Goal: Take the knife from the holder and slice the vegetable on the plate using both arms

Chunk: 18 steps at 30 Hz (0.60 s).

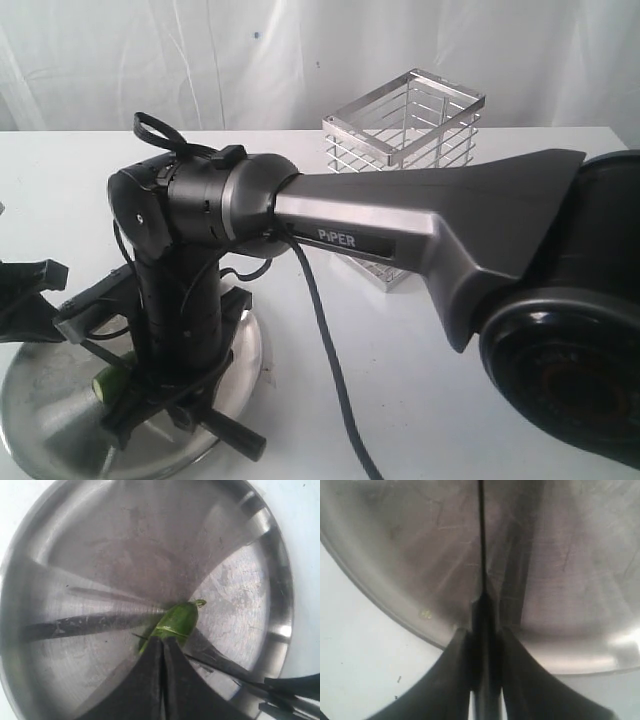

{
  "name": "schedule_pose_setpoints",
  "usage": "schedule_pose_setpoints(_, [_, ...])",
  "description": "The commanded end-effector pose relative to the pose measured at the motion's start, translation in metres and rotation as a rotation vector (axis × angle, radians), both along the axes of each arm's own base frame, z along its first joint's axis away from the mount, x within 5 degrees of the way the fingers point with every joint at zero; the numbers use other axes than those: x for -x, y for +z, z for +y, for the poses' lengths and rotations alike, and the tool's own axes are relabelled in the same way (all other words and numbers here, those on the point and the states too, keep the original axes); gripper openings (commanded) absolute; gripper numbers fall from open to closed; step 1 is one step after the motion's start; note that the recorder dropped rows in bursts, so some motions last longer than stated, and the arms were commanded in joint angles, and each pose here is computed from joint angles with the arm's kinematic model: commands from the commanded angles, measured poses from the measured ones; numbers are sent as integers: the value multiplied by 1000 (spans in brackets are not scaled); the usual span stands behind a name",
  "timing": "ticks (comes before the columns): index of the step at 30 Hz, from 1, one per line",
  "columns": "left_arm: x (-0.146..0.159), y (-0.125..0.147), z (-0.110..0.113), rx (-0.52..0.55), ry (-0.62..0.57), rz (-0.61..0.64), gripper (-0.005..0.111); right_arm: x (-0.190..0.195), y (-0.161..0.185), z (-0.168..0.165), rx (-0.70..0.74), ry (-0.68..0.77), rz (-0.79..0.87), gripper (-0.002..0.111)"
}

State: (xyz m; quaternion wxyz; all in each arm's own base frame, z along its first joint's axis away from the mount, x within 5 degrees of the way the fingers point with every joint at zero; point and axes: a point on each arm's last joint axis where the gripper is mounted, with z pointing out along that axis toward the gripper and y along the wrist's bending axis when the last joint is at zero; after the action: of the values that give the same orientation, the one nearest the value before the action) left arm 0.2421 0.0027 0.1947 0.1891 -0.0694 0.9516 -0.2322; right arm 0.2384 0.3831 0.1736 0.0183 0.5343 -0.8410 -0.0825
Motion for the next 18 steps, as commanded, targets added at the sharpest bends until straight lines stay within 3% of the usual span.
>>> schedule_pose_setpoints(1, [1, 0, 0, 21, 25, 3, 0, 2, 9, 0, -36, -7, 26, 0])
schedule_pose_setpoints(6, [0, 1, -1, 38, 39, -2, 0, 10, -6, -6, 7, -32, 80, 0])
schedule_pose_setpoints(18, [-2, 5, -5, 94, 26, -42, 0, 8, -4, -5, 4, -27, 63, 0])
